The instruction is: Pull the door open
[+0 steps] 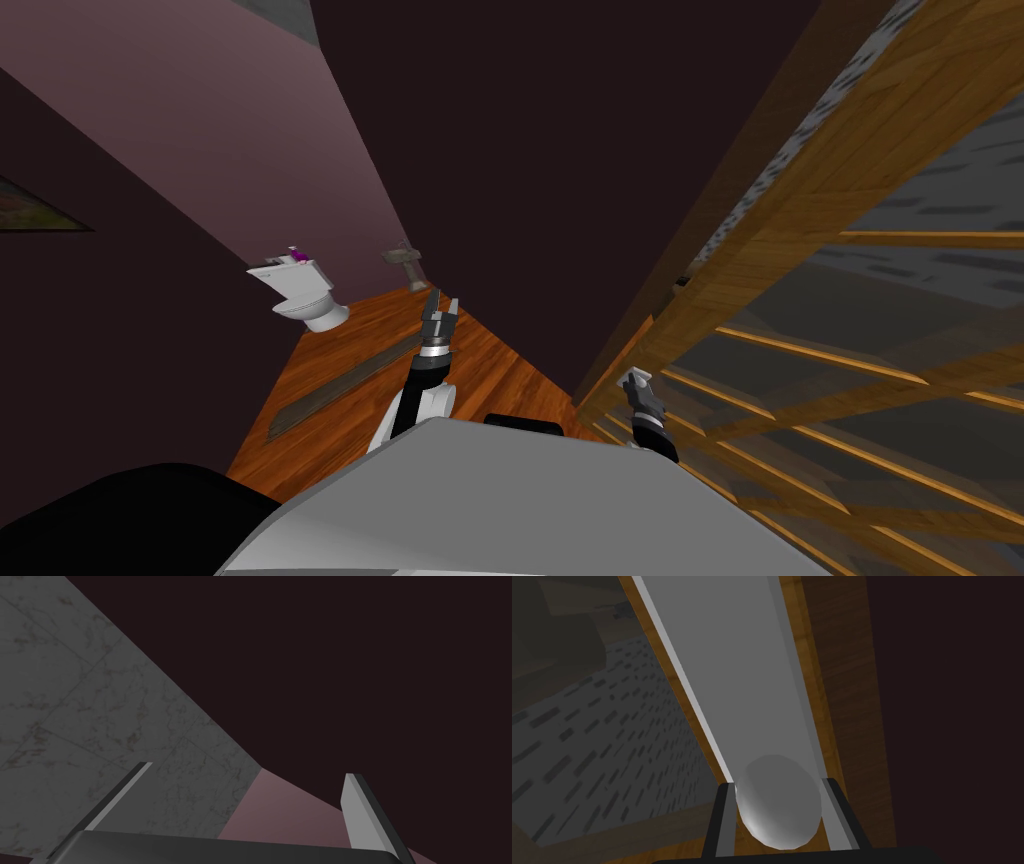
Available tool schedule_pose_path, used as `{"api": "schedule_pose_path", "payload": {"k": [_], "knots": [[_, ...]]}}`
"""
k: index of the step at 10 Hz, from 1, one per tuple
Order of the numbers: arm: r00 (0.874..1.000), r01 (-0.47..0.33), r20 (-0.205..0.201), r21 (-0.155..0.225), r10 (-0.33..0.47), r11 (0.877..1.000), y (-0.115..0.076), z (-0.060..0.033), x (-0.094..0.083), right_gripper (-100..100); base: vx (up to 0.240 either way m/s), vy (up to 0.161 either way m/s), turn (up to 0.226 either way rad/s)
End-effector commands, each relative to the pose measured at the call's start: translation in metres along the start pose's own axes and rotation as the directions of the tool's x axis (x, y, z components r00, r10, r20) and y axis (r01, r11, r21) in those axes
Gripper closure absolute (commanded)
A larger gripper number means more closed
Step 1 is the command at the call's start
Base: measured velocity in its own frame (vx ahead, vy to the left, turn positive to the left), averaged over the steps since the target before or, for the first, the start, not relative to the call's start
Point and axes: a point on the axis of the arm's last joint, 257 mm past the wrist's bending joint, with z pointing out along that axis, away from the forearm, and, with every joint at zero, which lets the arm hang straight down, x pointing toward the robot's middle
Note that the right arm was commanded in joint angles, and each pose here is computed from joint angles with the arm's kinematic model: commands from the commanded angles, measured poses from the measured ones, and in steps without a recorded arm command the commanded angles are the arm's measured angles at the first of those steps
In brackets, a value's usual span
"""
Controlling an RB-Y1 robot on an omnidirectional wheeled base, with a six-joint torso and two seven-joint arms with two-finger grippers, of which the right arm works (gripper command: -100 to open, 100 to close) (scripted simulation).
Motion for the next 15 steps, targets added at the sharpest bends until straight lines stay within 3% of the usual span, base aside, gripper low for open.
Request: {"api": "schedule_pose_path", "payload": {"k": [1,5,8,11,13,14,15], "knots": [[0.999,-0.032,-0.002,-0.001,0.032,0.999,0.0015,-0.0004,0.0016,100,-0.014,-0.001,0.003],[0.991,-0.132,-0.003,-0.004,0.132,0.991,0.0036,0.0004,0.0017,100,-0.020,-0.003,0.008],[0.978,-0.209,-0.003,-0.006,0.209,0.978,0.0054,0.0011,0.0019,100,-0.021,-0.004,0.009],[0.958,-0.286,-0.004,-0.009,0.286,0.958,0.0071,0.0017,0.0020,100,-0.023,-0.001,0.009],[0.937,-0.350,-0.006,-0.011,0.350,0.937,0.0090,0.0024,0.0022,100,-0.023,-0.004,0.008],[0.932,-0.363,-0.006,-0.011,0.363,0.932,0.0090,0.0024,0.0022,100,-0.020,-0.005,0.008],[0.917,-0.398,-0.007,-0.012,0.398,0.917,0.0100,0.0027,0.0023,100,-0.022,-0.003,0.011]]}}
